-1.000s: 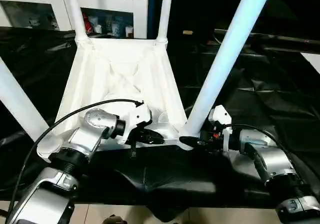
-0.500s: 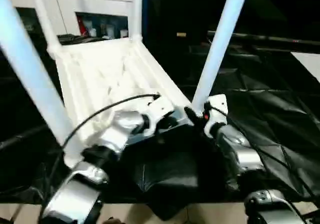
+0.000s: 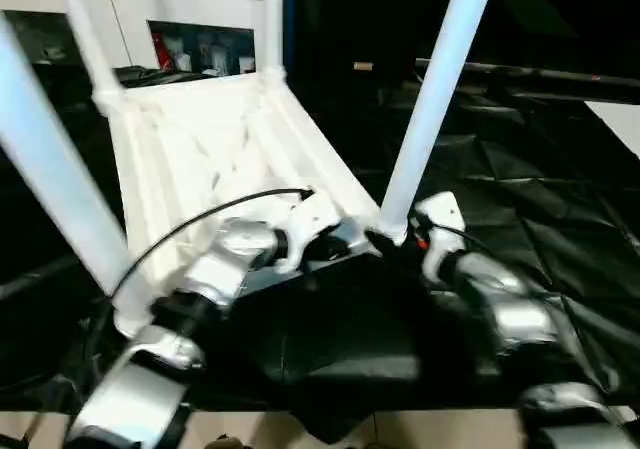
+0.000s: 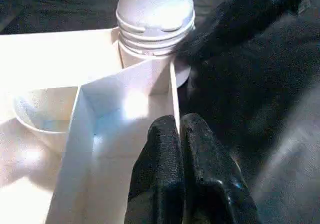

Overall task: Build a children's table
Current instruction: Rotate leg to tighten

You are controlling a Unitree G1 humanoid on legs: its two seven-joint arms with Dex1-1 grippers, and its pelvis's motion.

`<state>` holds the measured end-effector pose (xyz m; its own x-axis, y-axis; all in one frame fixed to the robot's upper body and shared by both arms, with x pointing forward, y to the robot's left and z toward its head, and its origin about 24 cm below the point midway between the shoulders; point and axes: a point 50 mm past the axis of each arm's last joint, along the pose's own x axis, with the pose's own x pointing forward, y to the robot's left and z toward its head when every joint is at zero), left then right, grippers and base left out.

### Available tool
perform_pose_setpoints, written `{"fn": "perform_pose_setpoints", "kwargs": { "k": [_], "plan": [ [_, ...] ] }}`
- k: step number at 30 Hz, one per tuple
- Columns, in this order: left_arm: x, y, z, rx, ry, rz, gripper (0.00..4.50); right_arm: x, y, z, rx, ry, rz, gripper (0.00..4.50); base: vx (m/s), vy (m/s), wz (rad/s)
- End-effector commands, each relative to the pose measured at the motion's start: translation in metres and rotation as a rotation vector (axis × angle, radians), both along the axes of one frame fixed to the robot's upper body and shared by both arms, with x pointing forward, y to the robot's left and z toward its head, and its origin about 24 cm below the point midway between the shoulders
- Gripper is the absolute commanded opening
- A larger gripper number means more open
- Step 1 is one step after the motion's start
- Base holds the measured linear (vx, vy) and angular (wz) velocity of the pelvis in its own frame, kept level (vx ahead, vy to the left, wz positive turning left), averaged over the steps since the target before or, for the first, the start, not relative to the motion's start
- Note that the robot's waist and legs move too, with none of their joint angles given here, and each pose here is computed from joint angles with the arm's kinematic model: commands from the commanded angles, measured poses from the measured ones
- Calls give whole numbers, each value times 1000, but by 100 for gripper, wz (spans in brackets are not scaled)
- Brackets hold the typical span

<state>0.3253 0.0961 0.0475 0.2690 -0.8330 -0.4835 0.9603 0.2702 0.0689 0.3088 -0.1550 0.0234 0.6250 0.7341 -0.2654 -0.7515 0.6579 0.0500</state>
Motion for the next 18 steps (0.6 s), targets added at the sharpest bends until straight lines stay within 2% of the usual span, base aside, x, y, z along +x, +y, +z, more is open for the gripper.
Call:
{"fn": "perform_pose_setpoints", "kwargs": {
  "k": [1,8,13,18],
  "plan": [
    [-14,-9,-6,-1,49,-165,0,-13,21,6,22,18,268,376,0,0,0],
    [-24,18,0,-22,119,-267,0,-19,6,13,-1,27,357,376,0,0,0],
    [-24,25,1,-23,120,-265,0,-24,5,9,-14,55,394,376,0,0,0],
    [-23,25,2,-27,112,-252,0,-24,8,8,2,66,397,326,0,0,0]
  ]
}}
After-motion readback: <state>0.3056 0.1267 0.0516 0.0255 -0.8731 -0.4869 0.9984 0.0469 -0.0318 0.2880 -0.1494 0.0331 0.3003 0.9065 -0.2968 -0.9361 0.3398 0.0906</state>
